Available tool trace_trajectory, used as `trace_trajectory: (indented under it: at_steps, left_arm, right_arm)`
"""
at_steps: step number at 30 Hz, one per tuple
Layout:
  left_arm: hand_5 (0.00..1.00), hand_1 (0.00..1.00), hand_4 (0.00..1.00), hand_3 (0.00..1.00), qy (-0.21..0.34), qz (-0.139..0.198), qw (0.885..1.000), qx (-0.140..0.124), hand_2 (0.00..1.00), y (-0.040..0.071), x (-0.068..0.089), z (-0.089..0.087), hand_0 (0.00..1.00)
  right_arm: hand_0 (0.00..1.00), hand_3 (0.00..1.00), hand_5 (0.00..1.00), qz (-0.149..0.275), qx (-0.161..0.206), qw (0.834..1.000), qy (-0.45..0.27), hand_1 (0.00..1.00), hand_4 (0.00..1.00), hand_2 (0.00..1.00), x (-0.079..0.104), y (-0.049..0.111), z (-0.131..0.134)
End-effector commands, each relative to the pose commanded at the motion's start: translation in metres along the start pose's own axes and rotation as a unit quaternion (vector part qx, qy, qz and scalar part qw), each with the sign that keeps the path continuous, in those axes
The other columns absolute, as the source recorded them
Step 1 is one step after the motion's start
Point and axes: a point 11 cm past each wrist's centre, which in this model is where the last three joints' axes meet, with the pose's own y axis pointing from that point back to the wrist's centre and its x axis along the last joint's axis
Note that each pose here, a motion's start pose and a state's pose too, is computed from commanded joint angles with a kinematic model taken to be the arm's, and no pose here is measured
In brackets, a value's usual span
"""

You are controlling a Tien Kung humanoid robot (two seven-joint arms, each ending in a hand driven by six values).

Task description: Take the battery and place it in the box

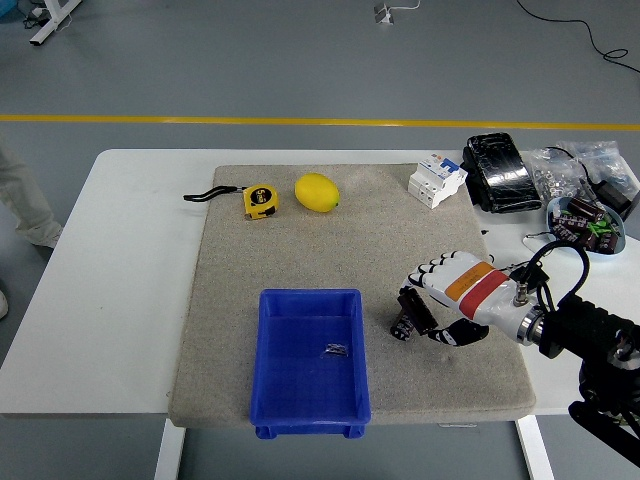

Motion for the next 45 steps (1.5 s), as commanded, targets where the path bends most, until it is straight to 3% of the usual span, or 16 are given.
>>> trace_trajectory:
  at_steps: [8, 14, 21, 22, 27, 28, 45]
  left_arm:
    - [0.677, 0.786, 0.725, 0.695, 0.000, 0.000, 1.000, 0.001, 0.833, 0.000, 0.000, -0.001, 0.752]
    - [0.676, 0.785, 0.725, 0.694, -0.001, -0.002, 1.000, 0.004, 0.833, 0.000, -0.001, -0.005, 0.752]
    - [0.677, 0.785, 0.726, 0.695, -0.008, -0.005, 1.000, 0.006, 0.832, 0.000, 0.000, -0.006, 0.752]
    - [0.677, 0.784, 0.726, 0.697, -0.009, -0.005, 1.000, 0.006, 0.831, 0.000, 0.000, -0.006, 0.752]
    - [0.677, 0.784, 0.726, 0.697, -0.012, -0.005, 1.000, 0.005, 0.831, -0.001, 0.001, -0.005, 0.752]
    - [0.677, 0.783, 0.726, 0.695, -0.013, -0.005, 1.000, 0.005, 0.832, -0.001, 0.001, -0.005, 0.752]
    - [0.677, 0.780, 0.725, 0.694, -0.020, -0.008, 1.000, 0.011, 0.831, -0.001, 0.000, -0.008, 0.752]
  right_arm:
    - [0.635, 0.512, 0.227, 0.023, 0.030, 0.999, 0.008, 0.648, 0.823, 0.725, 0.024, -0.008, -0.025]
    - [0.637, 0.517, 0.235, 0.042, 0.080, 0.996, 0.004, 0.648, 0.830, 0.728, 0.042, -0.017, -0.063]
    - [0.637, 0.521, 0.242, 0.020, 0.136, 0.991, -0.003, 0.648, 0.839, 0.731, 0.042, -0.023, -0.100]
    - [0.645, 0.658, 0.245, 0.015, 0.144, 0.989, 0.000, 0.665, 0.872, 0.747, 0.042, -0.023, -0.104]
    - [0.645, 0.658, 0.245, -0.004, 0.171, 0.985, 0.011, 0.665, 0.872, 0.747, 0.043, -0.032, -0.117]
    - [0.663, 0.863, 0.261, -0.003, 0.174, 0.985, 0.011, 0.685, 0.933, 0.775, 0.045, -0.033, -0.118]
    - [0.731, 0.957, 0.337, -0.027, 0.188, 0.982, 0.010, 0.743, 0.998, 0.831, 0.039, -0.041, -0.128]
